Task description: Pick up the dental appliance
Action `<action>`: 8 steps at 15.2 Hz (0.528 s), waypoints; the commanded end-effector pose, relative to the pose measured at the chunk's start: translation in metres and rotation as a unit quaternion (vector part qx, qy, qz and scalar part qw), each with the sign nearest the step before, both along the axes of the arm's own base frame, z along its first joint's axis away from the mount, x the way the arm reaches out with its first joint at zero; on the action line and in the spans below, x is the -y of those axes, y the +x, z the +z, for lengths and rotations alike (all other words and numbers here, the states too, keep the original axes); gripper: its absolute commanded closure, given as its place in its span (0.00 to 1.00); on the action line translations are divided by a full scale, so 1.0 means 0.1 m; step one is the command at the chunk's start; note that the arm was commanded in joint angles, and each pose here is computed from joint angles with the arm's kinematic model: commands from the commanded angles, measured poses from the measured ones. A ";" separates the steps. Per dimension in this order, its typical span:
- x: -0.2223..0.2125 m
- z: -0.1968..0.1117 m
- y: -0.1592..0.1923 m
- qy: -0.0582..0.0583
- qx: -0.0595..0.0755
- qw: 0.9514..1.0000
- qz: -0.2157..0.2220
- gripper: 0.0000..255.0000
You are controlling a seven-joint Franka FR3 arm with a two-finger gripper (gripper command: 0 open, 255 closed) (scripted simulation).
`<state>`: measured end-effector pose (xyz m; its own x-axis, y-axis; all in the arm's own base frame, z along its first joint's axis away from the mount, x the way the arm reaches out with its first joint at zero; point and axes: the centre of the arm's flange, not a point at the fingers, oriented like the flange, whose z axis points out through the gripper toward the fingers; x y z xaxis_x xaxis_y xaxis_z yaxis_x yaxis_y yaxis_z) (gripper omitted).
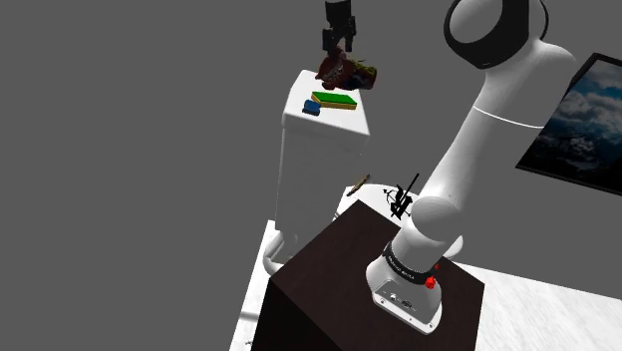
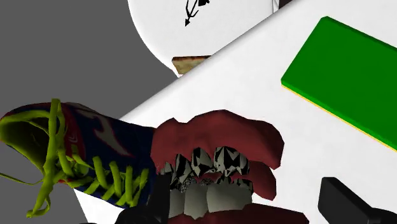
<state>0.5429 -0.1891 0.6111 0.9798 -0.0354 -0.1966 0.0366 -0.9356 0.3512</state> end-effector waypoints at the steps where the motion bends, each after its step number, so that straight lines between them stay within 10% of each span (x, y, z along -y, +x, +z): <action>1: -0.11 -0.40 0.09 0.058 -0.006 0.998 0.000 0.00; 3: -0.11 -0.43 0.09 0.058 -0.006 0.998 0.000 0.00; 4: -0.02 -0.43 -0.03 0.058 -0.005 0.998 -0.001 1.00; 8: -0.33 -0.38 0.04 0.059 -0.010 0.998 0.001 1.00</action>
